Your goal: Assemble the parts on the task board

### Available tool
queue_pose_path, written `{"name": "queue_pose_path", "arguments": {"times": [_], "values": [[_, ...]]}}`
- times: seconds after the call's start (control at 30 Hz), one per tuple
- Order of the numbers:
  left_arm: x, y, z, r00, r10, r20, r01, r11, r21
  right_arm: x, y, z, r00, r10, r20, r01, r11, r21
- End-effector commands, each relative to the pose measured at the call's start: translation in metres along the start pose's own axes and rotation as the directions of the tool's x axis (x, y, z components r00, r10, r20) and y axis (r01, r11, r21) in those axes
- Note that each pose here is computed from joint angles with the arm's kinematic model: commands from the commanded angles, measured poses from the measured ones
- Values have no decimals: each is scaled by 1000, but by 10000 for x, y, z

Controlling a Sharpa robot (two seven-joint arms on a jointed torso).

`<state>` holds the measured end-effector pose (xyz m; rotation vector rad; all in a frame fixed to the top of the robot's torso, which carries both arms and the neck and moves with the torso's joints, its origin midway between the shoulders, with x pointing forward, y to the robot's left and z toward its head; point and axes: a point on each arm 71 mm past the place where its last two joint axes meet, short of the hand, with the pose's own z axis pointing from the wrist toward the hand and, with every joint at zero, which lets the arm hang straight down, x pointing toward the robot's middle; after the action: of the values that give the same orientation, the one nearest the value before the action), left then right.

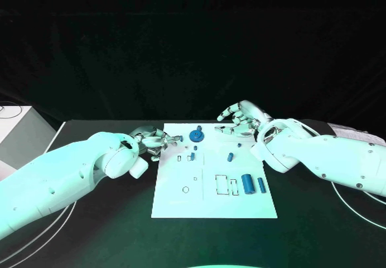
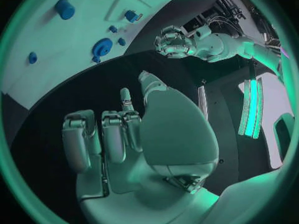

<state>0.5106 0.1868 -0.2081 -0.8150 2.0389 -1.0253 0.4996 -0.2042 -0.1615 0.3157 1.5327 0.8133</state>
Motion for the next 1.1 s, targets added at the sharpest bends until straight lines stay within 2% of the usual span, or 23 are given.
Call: {"name": "queue_pose_path", "arguments": {"times": [0.03,0.17,0.27,0.47,0.77,1.1], "values": [[63,-15,66,986,141,-87,-148,985,-85,-23,-40,5,996,76,-44,-75,997,19],[89,-128,157,964,249,-93,-258,961,-100,-71,-77,9,996,77,-38,-75,997,36],[122,-234,235,931,353,-88,-362,926,-110,-95,-100,8,997,71,-35,-69,996,49],[155,-356,345,884,460,-87,-468,874,-130,-123,-132,5,998,58,-29,-56,996,67],[220,-464,465,845,523,-115,-535,833,-143,-141,-157,8,999,43,-27,-41,996,78],[271,-514,571,821,550,-151,-570,807,-157,-143,-171,20,999,37,-28,-34,996,85]]}}
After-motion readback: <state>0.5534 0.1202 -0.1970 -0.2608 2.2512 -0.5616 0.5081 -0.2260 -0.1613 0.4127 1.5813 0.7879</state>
